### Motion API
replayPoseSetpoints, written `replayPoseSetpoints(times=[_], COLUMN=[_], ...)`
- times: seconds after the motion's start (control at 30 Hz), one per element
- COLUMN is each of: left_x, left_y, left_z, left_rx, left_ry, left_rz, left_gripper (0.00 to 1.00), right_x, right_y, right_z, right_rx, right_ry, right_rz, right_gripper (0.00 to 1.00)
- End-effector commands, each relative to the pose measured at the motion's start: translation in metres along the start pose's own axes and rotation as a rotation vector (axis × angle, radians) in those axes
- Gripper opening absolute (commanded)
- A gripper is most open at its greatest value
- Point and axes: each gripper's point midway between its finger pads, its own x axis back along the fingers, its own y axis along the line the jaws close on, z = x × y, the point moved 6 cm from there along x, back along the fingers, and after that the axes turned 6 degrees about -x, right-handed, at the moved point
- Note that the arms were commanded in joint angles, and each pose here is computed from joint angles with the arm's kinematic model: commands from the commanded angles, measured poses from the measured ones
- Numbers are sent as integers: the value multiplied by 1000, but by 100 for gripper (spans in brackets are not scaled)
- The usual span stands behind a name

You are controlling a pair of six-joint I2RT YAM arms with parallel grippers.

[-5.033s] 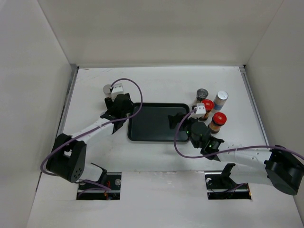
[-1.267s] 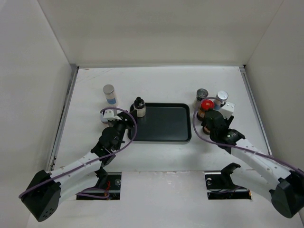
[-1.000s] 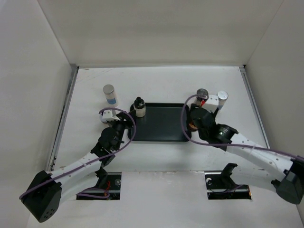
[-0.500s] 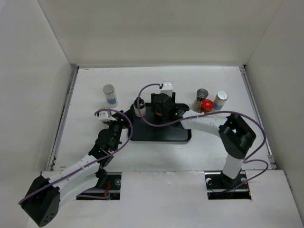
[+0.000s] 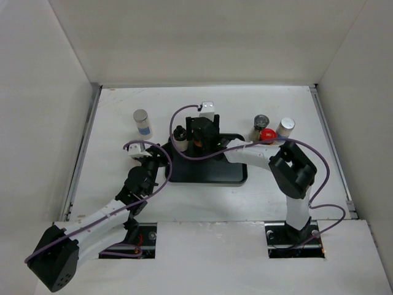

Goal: Organize the condiment bottles

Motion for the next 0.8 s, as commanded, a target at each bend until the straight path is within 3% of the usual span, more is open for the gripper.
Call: replayPoseSetpoints(times=[0.0,0.17,0.27,0.33,0.4,0.43,0.5,0.53,0.67,0.73,0.77], left_x=[-2,-1,-3,-1,-1,-2,-2,-2,-4,-4,-3], left_y=[-3,-6,-2,-5,-5,-4,-5,-6,-6,-8,-9], left_z=[-7,-8,-6,-7,-8,-7,-5,-6,-4,-3,-4], left_rx=[32,37,31,35,37,35,33,34,33,34,35], left_ry=[-33,-35,-29,-30,-36,-32,-25,-26,-22,-17,-17], left_rz=[12,22,7,17,21,16,18,22,20,26,33], left_gripper=[54,54,54,54,54,54,54,54,54,54,54], right_x=[13,41,65,74,84,90,100,105,121,123,123], right_y=[25,13,-8,-38,-80,-103,-143,-160,-205,-219,-225], right_z=[-63,-83,-94,-97,-94,-90,-82,-77,-63,-56,-53], right_rx=[-130,-161,-178,-196,-213,-223,-244,-244,-255,-251,-248], right_ry=[-176,-198,-226,-245,-265,-269,-273,-265,-262,-255,-246], right_rz=[-72,-92,-86,-29,67,122,233,286,428,466,478], right_gripper=[87,99,97,87,54,43,38,41,90,100,100])
